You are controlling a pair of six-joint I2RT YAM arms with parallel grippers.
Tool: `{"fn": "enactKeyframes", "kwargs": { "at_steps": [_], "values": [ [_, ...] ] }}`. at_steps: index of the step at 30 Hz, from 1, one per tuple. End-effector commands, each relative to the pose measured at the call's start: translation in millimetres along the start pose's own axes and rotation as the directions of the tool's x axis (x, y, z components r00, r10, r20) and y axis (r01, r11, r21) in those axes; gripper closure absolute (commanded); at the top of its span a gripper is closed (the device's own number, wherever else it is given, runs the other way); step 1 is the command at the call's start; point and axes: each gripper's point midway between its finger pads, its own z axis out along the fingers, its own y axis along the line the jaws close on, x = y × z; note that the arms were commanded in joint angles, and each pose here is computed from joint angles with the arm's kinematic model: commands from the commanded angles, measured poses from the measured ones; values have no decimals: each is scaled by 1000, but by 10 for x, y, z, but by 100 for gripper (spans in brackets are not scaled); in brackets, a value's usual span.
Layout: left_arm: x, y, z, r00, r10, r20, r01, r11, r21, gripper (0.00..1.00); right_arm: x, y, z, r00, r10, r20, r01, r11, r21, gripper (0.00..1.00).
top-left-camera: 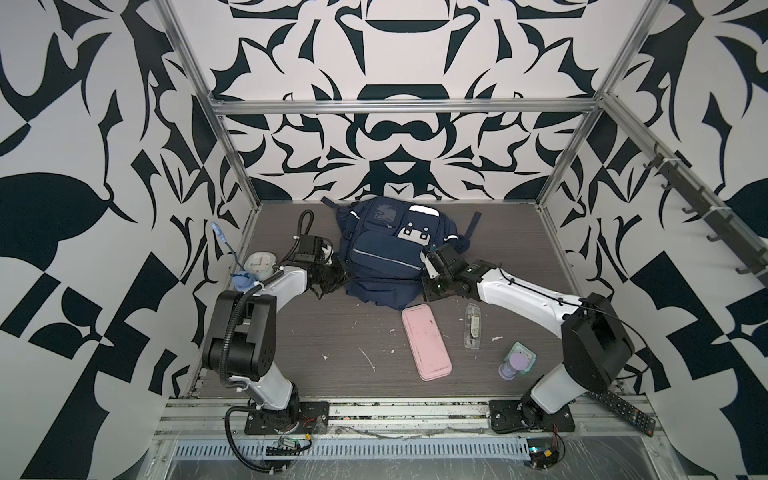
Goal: Pack the student bag
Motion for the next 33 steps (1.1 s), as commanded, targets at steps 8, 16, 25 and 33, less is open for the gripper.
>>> {"fn": "enactKeyframes", "kwargs": {
  "at_steps": [8, 16, 25, 33],
  "values": [
    [-389, -345, -24, 997, 30, 72, -34, 997, 69, 45, -142, 585, 110, 997, -71, 11, 72, 996, -60, 100],
    [-110, -395, -304, 997, 65, 52, -69, 995, 74, 39, -217, 786, 144, 994, -111, 17, 112, 991, -75, 100],
    [380, -545, -269, 995, 94, -21, -92, 992, 86, 36, -229, 867, 132, 991, -133, 19, 134, 987, -88, 100],
    [636, -675, 9, 993, 67, -93, -56, 991, 124, 36, -224, 885, 87, 991, -132, 27, 133, 987, -90, 100]
  ]
}}
